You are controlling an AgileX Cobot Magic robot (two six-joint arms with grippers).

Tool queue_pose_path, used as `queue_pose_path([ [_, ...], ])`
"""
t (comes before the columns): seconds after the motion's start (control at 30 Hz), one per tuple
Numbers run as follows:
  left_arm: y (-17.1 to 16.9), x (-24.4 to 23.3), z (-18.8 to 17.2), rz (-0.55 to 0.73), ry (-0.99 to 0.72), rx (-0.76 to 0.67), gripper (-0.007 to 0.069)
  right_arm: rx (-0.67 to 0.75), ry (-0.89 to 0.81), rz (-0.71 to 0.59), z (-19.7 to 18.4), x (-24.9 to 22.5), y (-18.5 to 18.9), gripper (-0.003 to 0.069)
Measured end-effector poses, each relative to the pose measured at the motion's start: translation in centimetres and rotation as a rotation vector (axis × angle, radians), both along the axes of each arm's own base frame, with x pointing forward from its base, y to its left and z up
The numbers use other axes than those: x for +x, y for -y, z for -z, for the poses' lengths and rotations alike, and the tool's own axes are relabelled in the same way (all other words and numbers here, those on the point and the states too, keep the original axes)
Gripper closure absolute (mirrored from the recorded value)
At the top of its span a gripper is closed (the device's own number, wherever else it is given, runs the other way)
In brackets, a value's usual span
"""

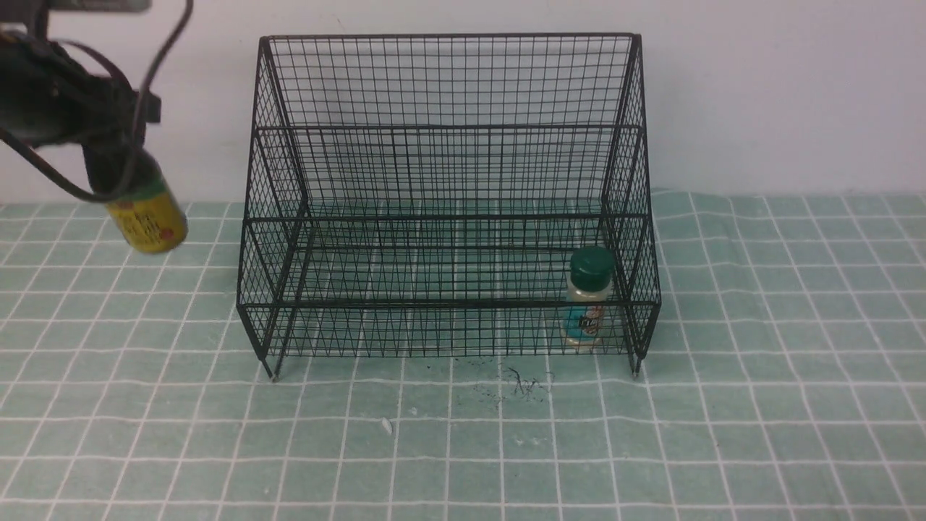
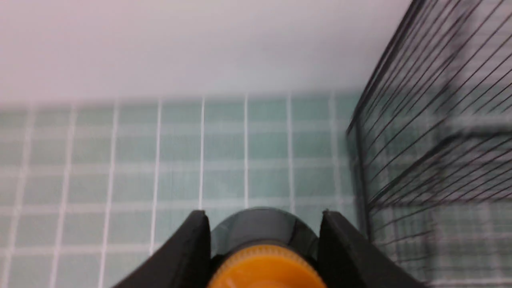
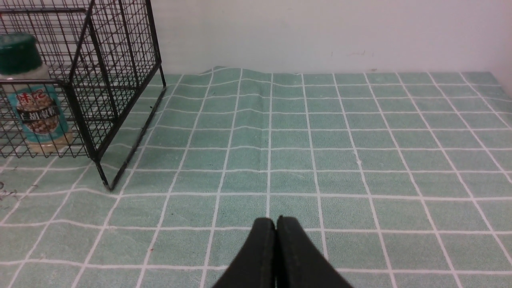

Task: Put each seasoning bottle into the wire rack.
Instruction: Use the left arm to put the condiment bottle back on the shelf

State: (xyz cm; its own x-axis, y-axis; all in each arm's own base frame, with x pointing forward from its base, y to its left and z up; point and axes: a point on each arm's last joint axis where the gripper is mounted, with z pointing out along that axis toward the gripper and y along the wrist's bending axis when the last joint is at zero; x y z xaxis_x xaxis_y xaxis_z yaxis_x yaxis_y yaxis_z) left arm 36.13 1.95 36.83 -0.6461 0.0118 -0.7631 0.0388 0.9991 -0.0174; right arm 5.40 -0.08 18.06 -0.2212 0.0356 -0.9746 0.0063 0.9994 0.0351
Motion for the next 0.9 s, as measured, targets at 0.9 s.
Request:
queue_pose_path([
  [0.9,11.0,4.4,2.6,0.265,-0.034,-0.036,0.0314,0.0,0.0,0.0,0.0,0.0,0.0,0.0671],
])
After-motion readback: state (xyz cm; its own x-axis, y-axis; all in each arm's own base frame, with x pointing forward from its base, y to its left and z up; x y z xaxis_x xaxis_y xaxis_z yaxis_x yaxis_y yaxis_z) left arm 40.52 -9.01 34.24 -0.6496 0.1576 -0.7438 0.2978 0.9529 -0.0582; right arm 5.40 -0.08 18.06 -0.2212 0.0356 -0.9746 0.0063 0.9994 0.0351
